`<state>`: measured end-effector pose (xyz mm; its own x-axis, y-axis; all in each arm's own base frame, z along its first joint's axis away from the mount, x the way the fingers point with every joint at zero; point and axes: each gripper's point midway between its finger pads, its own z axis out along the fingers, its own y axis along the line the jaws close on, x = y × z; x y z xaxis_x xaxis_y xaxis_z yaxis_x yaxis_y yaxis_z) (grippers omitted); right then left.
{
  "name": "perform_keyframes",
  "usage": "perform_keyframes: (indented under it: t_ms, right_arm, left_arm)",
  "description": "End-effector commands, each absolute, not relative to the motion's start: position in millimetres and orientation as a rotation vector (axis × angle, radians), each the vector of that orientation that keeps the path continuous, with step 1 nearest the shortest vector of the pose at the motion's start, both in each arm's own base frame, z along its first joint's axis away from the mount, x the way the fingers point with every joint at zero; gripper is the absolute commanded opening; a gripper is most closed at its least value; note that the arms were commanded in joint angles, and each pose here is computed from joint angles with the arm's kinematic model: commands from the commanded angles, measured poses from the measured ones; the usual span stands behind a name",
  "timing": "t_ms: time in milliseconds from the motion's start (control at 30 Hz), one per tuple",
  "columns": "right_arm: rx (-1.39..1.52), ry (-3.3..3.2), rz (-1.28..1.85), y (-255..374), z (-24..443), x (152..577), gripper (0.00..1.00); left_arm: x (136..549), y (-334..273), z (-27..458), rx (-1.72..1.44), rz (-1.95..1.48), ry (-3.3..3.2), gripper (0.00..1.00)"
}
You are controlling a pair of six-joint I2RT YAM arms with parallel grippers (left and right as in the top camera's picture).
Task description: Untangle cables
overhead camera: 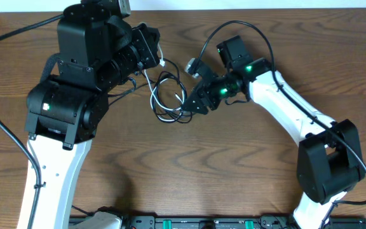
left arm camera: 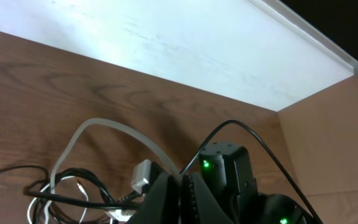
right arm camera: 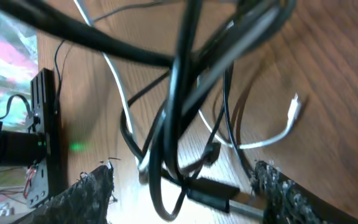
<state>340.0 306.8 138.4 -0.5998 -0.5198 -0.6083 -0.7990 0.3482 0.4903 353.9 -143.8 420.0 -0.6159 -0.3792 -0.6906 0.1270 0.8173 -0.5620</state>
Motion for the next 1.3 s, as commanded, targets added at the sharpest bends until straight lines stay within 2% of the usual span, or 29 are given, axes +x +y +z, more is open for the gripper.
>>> perform_keyframes:
  t_ms: [0, 367, 500, 567, 800, 1000, 1267]
  right_arm:
    - [-1.17, 2.275, 1.128, 311, 129, 339, 0.67]
    - [-1.113, 2.374, 1.089, 289, 112, 347, 0.37]
    - [-1.124, 2.379, 1.088, 286, 111, 345, 0.16]
    - [-1.124, 2.381, 1.089, 286, 111, 345, 0.01]
    - [-1.085, 2.402, 1.08, 276, 118, 347, 0.01]
    - [-0.888, 2.451, 1.069, 250, 153, 356, 0.01]
    - [-0.483, 2.539, 0.53, 173, 203, 379, 0.01]
  left_arm:
    - [354, -141, 425, -0.173, -0.717, 2.102, 0.07]
    - [354, -135, 421, -0.198, -0.676, 2.113, 0.07]
    - [355, -135, 421, -0.2, -0.672, 2.113, 0.07]
    - [355, -134, 421, -0.203, -0.667, 2.112, 0.07]
    - [359, -110, 411, -0.283, -0.512, 2.123, 0.07]
    - [358, -102, 387, -0.313, -0.427, 2.21, 0.07]
    - [370, -99, 342, -0.285, -0.296, 2.358, 0.07]
